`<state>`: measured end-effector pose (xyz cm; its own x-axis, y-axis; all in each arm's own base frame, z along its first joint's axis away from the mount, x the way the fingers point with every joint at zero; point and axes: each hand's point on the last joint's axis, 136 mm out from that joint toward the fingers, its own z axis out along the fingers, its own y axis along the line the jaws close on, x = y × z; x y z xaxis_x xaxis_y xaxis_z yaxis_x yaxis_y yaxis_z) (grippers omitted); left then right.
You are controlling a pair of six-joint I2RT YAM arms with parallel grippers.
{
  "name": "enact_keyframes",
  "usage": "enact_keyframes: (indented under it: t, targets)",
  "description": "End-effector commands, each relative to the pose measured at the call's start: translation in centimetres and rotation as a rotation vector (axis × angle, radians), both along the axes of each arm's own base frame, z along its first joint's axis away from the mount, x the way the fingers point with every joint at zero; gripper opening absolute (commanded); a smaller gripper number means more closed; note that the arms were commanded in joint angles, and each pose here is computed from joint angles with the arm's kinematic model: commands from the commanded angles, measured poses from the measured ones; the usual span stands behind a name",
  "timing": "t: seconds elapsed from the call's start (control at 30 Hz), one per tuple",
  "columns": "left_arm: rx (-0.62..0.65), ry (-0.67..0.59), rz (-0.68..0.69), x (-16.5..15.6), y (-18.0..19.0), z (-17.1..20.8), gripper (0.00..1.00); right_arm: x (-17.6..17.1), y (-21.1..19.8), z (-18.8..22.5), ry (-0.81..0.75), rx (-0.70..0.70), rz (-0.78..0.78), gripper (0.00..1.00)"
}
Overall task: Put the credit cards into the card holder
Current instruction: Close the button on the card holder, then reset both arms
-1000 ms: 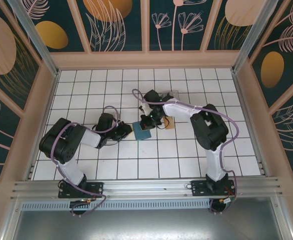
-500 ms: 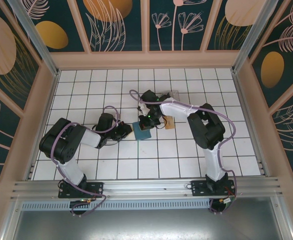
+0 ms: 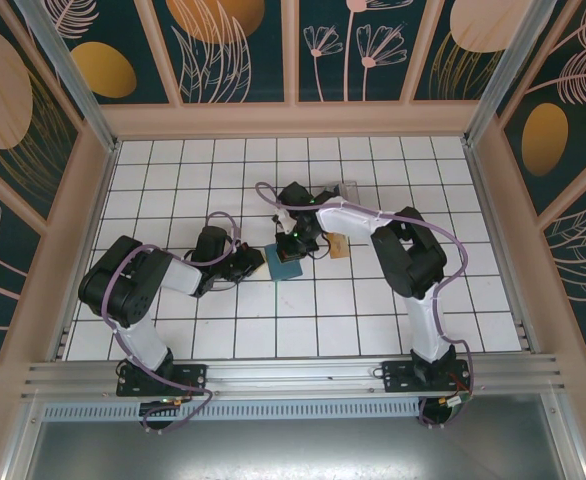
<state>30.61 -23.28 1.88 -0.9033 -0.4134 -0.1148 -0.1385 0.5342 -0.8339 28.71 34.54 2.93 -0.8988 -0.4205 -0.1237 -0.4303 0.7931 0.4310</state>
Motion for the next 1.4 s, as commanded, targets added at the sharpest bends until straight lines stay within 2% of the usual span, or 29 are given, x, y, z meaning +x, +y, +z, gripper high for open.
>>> enact_keyframes:
  t: [0.0,0.1,0.17,0.23,0.3,0.37,0.4,0.43,0.47,0.5,0.57,0.6,0.7,0.8,0.87,0.9,0.97,1.0,1.07,1.17,1.27,1.33,1.37]
  targets:
    - [0.030,-0.030,-0.019,0.6,-0.2,0.5,0.09,-3.1,-4.0,-7.4,0.124,-0.217,-0.023,0.00]
    - [0.043,-0.090,-0.022,1.2,-0.1,2.7,0.12,-2.0,-3.1,-5.3,0.066,-0.163,-0.033,0.05]
    - [0.083,-0.128,-0.005,1.8,0.7,3.9,0.16,-0.4,-2.1,-2.2,-0.021,-0.107,-0.042,0.12]
    - [0.138,-0.169,0.031,2.8,2.1,5.4,0.20,1.3,-0.9,1.8,-0.137,-0.024,-0.057,0.25]
    - [0.166,-0.208,0.066,3.6,3.6,7.1,0.25,2.5,0.1,6.1,-0.257,0.070,-0.070,0.28]
    - [0.199,-0.245,0.119,4.6,5.4,8.9,0.35,3.2,0.2,9.8,-0.375,0.152,-0.106,0.42]
    - [0.245,-0.270,0.152,5.1,6.6,10.0,0.41,3.6,0.0,11.8,-0.449,0.199,-0.125,0.53]
    - [0.312,-0.308,0.185,5.5,7.7,11.3,0.59,3.8,-0.4,13.7,-0.522,0.243,-0.144,0.58]
    - [0.366,-0.351,0.218,5.8,8.8,12.7,0.92,4.0,-1.1,15.2,-0.591,0.265,-0.170,0.62]
    - [0.423,-0.400,0.264,6.0,10.1,14.3,0.99,4.1,-2.0,16.5,-0.664,0.290,-0.196,0.68]
    - [0.507,-0.499,0.373,5.7,12.7,17.4,0.99,4.1,-3.9,20.0,-0.808,0.340,-0.251,0.85]
    - [0.534,-0.561,0.436,5.3,14.0,19.2,0.99,3.8,-5.1,22.0,-0.902,0.369,-0.275,0.98]
    - [0.602,-0.728,0.603,3.3,17.6,22.9,0.99,2.5,-10.4,27.0,-1.187,0.423,-0.397,0.99]
    - [0.691,-0.788,0.802,1.2,21.7,24.0,0.99,1.5,-17.3,29.6,-1.387,0.426,-0.598,0.99]
    - [0.766,-0.838,0.850,0.3,23.0,24.2,0.99,1.3,-20.6,29.5,-1.438,0.377,-0.650,0.99]
    - [0.823,-0.907,0.810,0.3,22.8,24.2,0.99,1.3,-21.8,28.9,-1.478,0.310,-0.620,0.99]
    - [0.990,-1.024,0.624,0.6,21.4,22.9,0.99,1.1,-24.5,27.2,-1.520,0.199,-0.652,0.99]
    - [1.071,-1.058,0.523,0.7,20.7,21.4,0.99,1.2,-26.1,26.0,-1.531,0.135,-0.677,0.99]
    - [1.163,-1.047,0.490,1.0,21.2,19.2,0.99,1.3,-28.8,23.2,-1.545,0.025,-0.726,0.99]
    - [1.166,-1.067,0.457,1.3,21.2,17.0,0.99,1.3,-32.9,19.2,-1.528,-0.025,-0.849,0.99]
    - [1.148,-1.010,0.434,2.6,21.8,14.6,0.99,0.7,-35.3,16.3,-1.520,0.071,-0.945,0.99]
    - [1.110,-0.940,0.380,4.1,22.0,12.2,0.99,1.0,-36.6,14.8,-1.512,0.009,-0.974,0.99]
    - [1.102,-0.945,0.351,4.8,21.6,12.0,0.99,1.5,-36.7,14.1,-1.498,-0.034,-0.956,0.99]
